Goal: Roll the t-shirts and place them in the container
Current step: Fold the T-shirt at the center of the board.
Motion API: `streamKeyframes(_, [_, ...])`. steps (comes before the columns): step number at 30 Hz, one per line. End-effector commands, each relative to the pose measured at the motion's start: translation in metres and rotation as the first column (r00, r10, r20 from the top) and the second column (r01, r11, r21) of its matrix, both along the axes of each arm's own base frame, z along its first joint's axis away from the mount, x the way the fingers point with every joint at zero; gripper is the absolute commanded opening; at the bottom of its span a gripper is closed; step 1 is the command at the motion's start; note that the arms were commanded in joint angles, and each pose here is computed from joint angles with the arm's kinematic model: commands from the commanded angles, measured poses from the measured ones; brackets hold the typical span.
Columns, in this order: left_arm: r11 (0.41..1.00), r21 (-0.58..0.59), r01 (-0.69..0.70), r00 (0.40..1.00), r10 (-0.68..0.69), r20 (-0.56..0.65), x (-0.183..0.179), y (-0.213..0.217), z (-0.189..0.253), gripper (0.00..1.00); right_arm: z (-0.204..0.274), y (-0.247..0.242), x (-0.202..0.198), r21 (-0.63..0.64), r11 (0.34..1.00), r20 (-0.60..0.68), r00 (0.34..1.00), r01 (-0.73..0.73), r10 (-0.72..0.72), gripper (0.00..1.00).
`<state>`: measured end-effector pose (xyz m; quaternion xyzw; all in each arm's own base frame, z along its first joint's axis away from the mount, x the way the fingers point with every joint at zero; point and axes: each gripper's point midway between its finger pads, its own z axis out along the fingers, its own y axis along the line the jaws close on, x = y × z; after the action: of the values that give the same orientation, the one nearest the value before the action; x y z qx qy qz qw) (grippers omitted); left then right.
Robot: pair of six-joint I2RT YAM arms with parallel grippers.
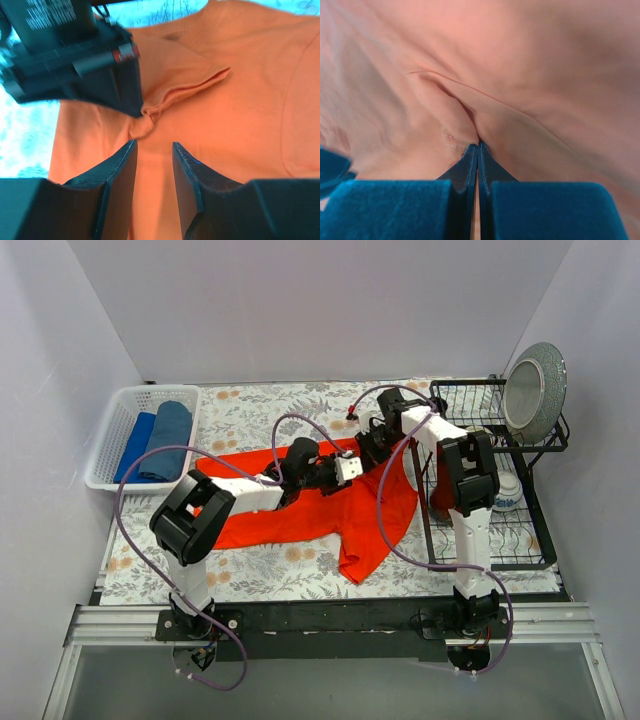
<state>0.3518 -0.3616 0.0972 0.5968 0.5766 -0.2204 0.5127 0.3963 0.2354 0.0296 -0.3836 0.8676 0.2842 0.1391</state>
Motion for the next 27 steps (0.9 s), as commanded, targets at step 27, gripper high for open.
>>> streamKeyframes(27, [0.999,0.023,-0.048,0.995,0.046,0.084,0.047,-0.027,-0.042,0.22,0.010,0.010,0.010,0.098,0.993,-0.078,0.995,0.066,-0.058,0.01])
